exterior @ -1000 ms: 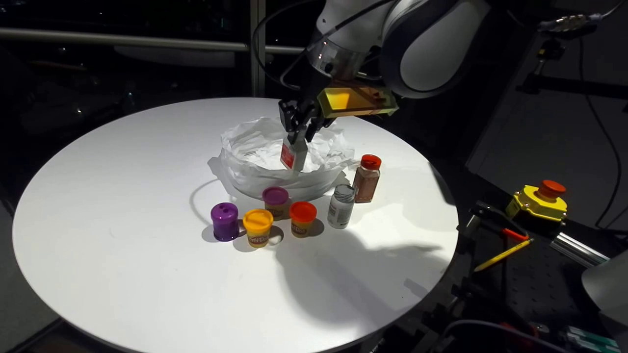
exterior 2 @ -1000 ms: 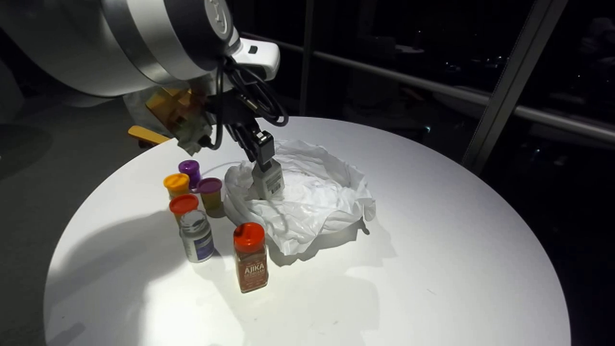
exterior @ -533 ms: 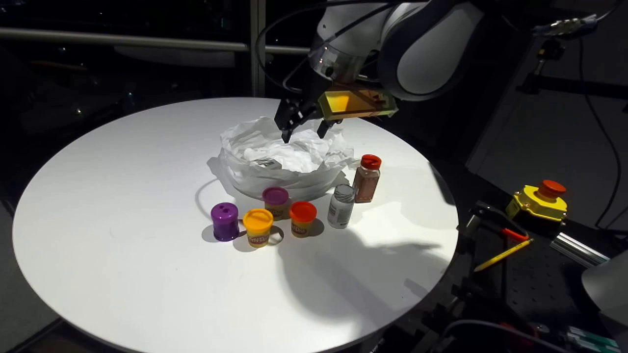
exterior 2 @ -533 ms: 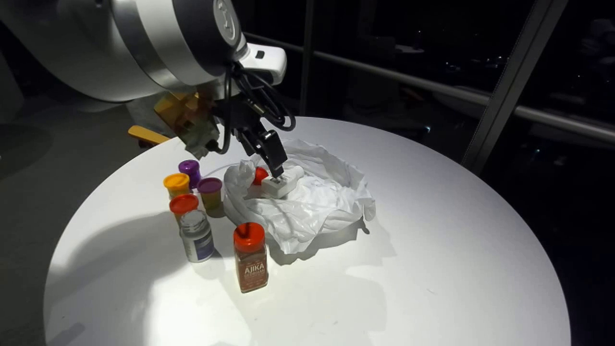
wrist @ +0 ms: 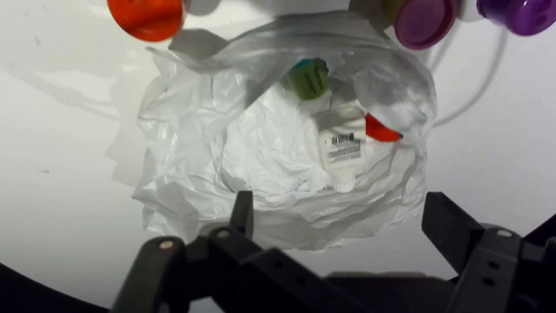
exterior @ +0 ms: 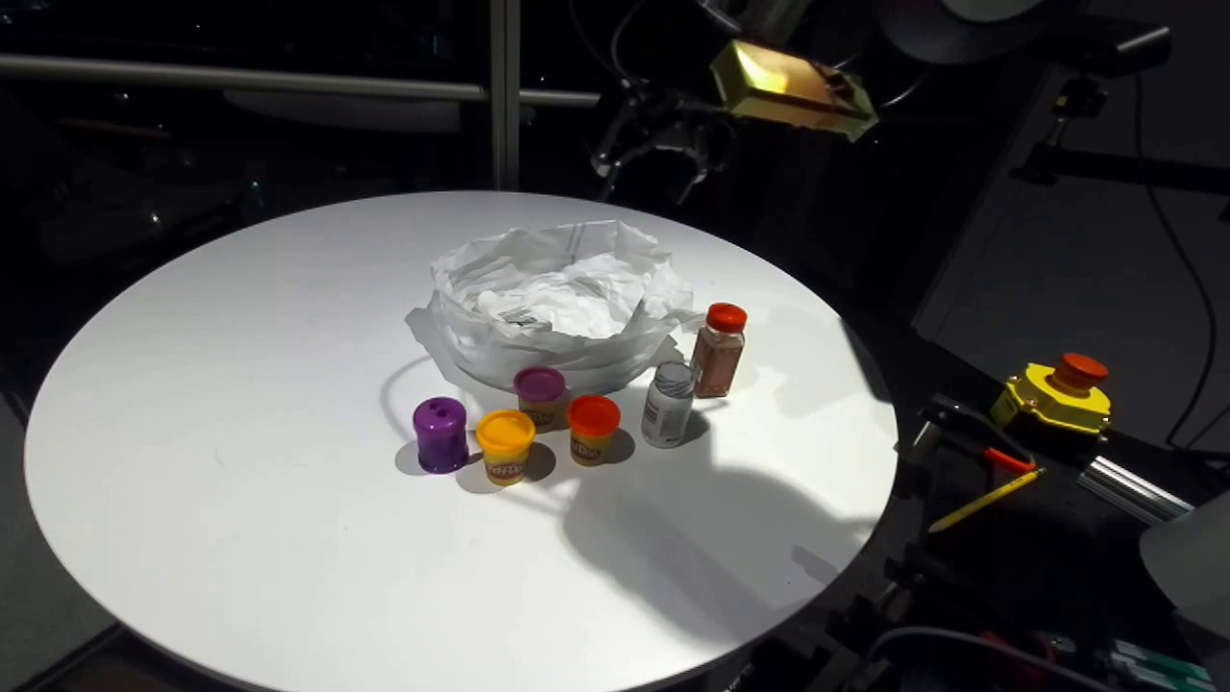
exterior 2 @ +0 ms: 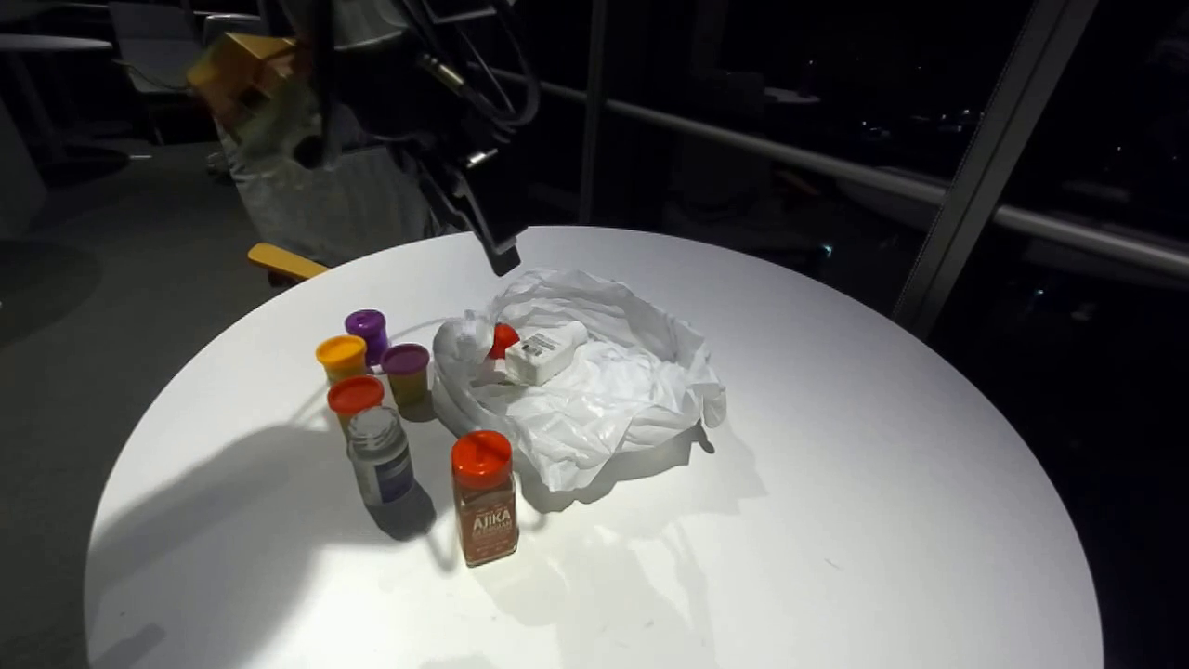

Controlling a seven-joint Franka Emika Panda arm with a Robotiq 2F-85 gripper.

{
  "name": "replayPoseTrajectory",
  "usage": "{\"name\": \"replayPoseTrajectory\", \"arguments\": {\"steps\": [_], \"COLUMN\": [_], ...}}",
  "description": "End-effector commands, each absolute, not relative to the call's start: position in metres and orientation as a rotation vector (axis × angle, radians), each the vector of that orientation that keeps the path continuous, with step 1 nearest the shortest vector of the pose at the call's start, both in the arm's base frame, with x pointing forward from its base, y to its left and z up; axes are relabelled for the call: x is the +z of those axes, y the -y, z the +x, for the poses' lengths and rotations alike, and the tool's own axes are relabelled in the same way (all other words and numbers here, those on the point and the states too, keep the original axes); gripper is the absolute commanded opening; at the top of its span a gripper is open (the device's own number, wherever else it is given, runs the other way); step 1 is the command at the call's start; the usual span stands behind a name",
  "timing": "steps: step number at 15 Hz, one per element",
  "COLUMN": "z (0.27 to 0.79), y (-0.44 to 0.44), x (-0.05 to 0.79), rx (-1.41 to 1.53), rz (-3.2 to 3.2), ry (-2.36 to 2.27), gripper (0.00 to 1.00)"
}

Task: Pick up the objects from the table and put them on the plastic

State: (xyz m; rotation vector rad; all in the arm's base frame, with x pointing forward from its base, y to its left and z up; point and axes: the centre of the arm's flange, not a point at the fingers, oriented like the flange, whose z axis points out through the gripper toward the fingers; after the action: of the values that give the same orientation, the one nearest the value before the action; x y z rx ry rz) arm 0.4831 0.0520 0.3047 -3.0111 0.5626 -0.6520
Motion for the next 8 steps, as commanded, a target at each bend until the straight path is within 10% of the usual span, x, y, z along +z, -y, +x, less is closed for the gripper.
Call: {"name": "replayPoseTrajectory", "arguments": {"steps": [1,8], "z": [0.419,0.429], "y": [-0.045,-0.022], "x": [0.333,0.289], "rx": [-0.484,-0.478], "rz": [-2.997,-2.995], "ry": [-0.53,-0.693], "gripper": [1.0,1.0]}}
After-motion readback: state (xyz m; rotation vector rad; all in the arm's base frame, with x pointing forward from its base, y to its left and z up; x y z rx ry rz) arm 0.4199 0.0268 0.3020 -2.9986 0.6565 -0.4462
